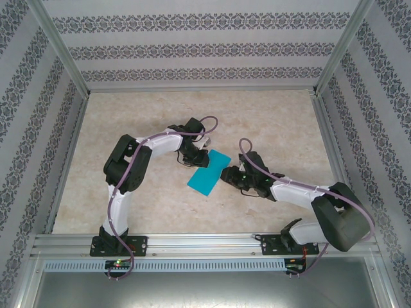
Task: Fold a paper plane with a square sheet of paper (pick it up from the middle)
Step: Fold the square sheet of paper in half at the center of the table.
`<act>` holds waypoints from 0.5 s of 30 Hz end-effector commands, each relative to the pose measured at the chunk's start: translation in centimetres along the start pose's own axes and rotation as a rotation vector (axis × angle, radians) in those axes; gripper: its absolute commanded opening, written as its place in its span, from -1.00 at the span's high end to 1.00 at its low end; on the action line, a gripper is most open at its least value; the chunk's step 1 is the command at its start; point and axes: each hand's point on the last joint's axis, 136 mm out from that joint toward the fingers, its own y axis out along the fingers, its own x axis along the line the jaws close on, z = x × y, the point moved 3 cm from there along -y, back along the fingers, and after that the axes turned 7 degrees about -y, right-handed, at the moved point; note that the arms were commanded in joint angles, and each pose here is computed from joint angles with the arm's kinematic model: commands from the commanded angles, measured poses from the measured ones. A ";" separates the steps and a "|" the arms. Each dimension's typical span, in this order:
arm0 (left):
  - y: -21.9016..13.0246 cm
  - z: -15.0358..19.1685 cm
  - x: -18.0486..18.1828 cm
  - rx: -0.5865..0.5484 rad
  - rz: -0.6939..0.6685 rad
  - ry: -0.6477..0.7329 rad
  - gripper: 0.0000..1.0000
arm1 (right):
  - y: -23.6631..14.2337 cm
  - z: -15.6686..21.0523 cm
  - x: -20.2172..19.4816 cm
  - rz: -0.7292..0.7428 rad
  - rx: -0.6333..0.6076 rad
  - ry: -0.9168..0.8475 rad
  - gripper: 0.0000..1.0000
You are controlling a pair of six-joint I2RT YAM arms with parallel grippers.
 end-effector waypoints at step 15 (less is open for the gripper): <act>0.9 3.3 3.3 0.088 -0.102 -0.097 0.63 | 4.2 -3.9 -0.1 0.042 0.012 0.002 0.17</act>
